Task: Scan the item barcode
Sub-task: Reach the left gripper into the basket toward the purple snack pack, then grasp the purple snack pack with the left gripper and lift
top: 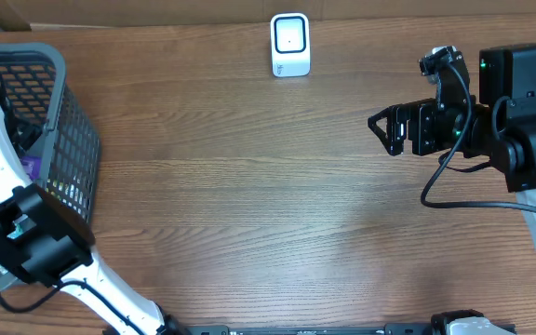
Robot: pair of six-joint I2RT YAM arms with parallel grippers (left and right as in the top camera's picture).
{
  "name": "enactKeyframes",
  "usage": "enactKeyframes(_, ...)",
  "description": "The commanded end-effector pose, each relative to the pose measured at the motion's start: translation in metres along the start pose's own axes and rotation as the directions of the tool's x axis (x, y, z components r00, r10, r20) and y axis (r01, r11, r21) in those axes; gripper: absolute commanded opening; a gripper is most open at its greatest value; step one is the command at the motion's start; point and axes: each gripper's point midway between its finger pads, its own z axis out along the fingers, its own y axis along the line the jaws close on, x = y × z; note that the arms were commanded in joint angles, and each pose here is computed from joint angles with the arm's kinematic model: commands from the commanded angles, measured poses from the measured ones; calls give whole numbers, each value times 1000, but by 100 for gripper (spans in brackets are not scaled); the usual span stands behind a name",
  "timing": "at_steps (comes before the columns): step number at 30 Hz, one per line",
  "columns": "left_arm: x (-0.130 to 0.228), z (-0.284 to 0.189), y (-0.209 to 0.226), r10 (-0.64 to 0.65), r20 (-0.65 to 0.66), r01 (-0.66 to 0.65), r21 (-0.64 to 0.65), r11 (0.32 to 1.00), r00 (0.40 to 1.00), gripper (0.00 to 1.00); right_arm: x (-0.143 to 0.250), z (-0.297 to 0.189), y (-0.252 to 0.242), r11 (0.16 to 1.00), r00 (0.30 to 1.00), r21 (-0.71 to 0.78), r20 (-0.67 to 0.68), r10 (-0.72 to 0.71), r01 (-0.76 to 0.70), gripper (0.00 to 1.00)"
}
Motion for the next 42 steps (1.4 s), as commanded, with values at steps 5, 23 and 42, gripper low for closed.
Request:
enactKeyframes(5,-6,48,-11,29,11,-28,-106,994,1000,95,-8,1,-1,1000,1000,13,10,-15,15,100)
enactKeyframes(23,-3,85,-31,37,1,-36,-111,993,999,89,0,25,-12,1000,997,15,-69,20,-19,100)
enactKeyframes(42,24,111,-27,106,-65,-115,-147,982,992,69,3,25,-12,1000,997,16,-79,25,-24,100)
